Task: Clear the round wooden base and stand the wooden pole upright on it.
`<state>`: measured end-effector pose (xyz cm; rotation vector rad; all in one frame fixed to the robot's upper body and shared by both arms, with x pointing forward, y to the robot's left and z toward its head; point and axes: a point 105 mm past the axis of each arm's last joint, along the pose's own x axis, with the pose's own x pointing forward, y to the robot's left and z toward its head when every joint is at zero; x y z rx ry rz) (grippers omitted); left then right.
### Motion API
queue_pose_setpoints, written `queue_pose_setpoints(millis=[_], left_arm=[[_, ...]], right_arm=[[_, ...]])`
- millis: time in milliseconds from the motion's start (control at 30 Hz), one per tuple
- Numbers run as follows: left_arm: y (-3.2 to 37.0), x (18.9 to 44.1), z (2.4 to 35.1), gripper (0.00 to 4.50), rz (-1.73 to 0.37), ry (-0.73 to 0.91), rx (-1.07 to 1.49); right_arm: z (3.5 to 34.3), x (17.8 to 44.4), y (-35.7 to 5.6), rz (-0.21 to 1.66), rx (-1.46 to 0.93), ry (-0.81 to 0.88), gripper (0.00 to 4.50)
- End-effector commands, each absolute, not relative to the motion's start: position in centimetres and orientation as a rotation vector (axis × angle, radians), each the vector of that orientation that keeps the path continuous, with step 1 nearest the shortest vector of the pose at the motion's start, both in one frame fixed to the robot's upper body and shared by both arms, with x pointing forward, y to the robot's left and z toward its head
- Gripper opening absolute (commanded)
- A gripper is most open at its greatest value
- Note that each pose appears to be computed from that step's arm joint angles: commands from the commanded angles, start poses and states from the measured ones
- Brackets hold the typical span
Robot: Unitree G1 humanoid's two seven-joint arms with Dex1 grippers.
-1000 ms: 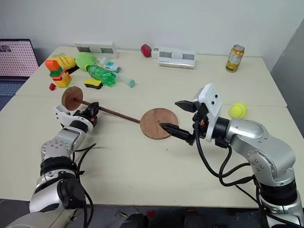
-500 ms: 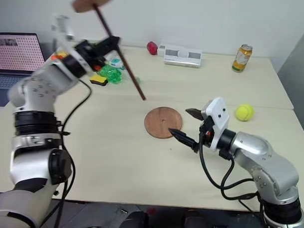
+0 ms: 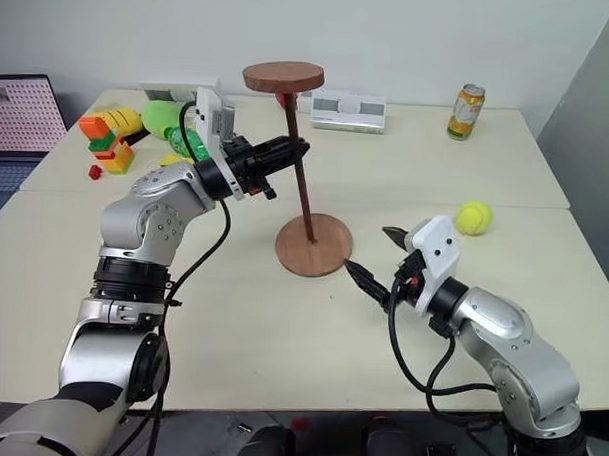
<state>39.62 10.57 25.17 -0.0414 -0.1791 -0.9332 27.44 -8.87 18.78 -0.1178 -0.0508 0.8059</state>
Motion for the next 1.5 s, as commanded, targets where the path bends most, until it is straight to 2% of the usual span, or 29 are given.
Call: queue_pose_setpoints(millis=[33, 733, 1133, 1367, 1500], left_arm=[[10.4, 39.7, 24.8, 0.33, -0.913, -0.217, -0.050], [9.7, 40.9, 23.1, 0.33, -0.891, -0.219, -0.052], [9.1, 40.5, 22.4, 0.33, -0.918, -0.222, -0.031], [9.0, 39.5, 19.8, 0.33, -0.923, -0.134, -0.047], [9.5, 40.2, 18.3, 0.33, -0.857, -0.081, 0.000]], right_arm=[[20.4, 26.8, -8.3, 0.819, -0.136, -0.122, 4.50], [20.7, 26.9, -8.2, 0.814, -0.127, -0.122, 4.50], [20.8, 26.6, -8.2, 0.801, -0.118, -0.119, 4.50], [20.9, 26.7, -8.1, 0.787, -0.107, -0.115, 4.50], [21.0, 26.8, -8.1, 0.783, -0.103, -0.118, 4.50]])
